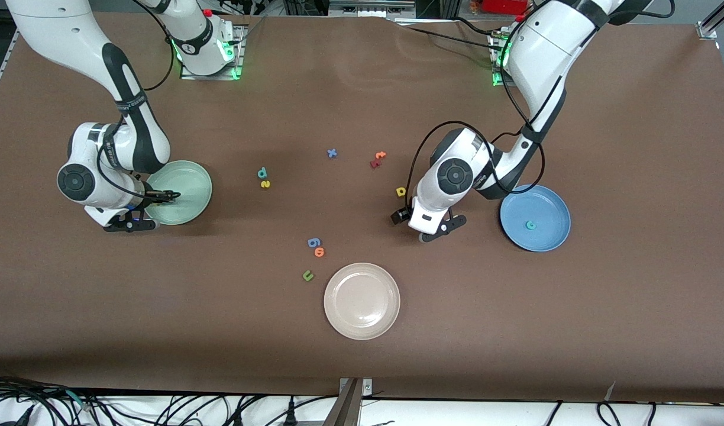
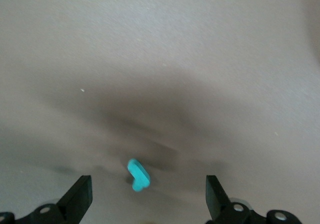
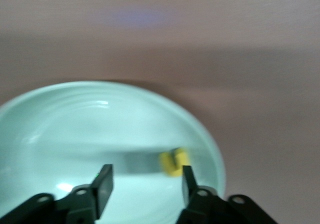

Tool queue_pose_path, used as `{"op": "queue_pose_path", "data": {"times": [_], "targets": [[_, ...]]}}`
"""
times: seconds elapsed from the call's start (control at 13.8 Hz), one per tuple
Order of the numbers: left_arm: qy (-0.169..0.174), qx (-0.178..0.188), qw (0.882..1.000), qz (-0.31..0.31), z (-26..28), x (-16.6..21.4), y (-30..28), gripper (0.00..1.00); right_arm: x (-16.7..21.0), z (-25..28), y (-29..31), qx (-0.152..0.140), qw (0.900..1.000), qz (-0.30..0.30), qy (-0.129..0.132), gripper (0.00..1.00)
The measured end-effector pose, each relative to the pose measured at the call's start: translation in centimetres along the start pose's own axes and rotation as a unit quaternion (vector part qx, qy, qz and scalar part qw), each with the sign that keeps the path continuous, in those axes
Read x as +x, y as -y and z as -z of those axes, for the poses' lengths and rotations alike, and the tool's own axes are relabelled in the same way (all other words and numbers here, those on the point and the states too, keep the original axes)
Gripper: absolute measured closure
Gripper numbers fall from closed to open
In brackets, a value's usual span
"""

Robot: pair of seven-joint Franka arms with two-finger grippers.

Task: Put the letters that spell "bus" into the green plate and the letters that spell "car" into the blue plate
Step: 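Lower the yellow u into the green plate and open the right gripper, then grasp the 2 with the right gripper while the left gripper grasps the j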

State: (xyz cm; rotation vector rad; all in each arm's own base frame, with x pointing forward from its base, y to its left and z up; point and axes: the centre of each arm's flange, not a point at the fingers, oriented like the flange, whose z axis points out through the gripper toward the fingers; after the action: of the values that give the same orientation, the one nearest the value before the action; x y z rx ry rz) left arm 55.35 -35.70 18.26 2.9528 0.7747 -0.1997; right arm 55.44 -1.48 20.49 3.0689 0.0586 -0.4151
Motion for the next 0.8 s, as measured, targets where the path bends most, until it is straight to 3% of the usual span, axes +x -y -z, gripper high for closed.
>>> {"op": "queue_pose_path", "data": {"times": [0.22,0.51,0.73,0.8], "targets": [[-0.012,-0.006,1.000,0.013,-0.8,-0.4,-0.1,0.00,-0.5,5.0,7.2,0.021,1.000,-0.018,0.008,0.01],[-0.013,-0.009,0.999,0.033,-1.1,-1.2,-0.4,0.10,-2.3,6.9,18.0,0.031,0.999,-0.026,-0.008,0.01],[-0.013,-0.010,0.999,0.040,-1.3,-2.1,-0.8,0.37,-3.0,5.7,22.5,0.044,0.998,-0.015,-0.033,0.01],[-0.013,-0.010,0.999,0.040,-1.4,-2.2,-0.8,0.37,-3.1,4.7,23.2,0.048,0.998,-0.011,-0.041,0.01]]}}
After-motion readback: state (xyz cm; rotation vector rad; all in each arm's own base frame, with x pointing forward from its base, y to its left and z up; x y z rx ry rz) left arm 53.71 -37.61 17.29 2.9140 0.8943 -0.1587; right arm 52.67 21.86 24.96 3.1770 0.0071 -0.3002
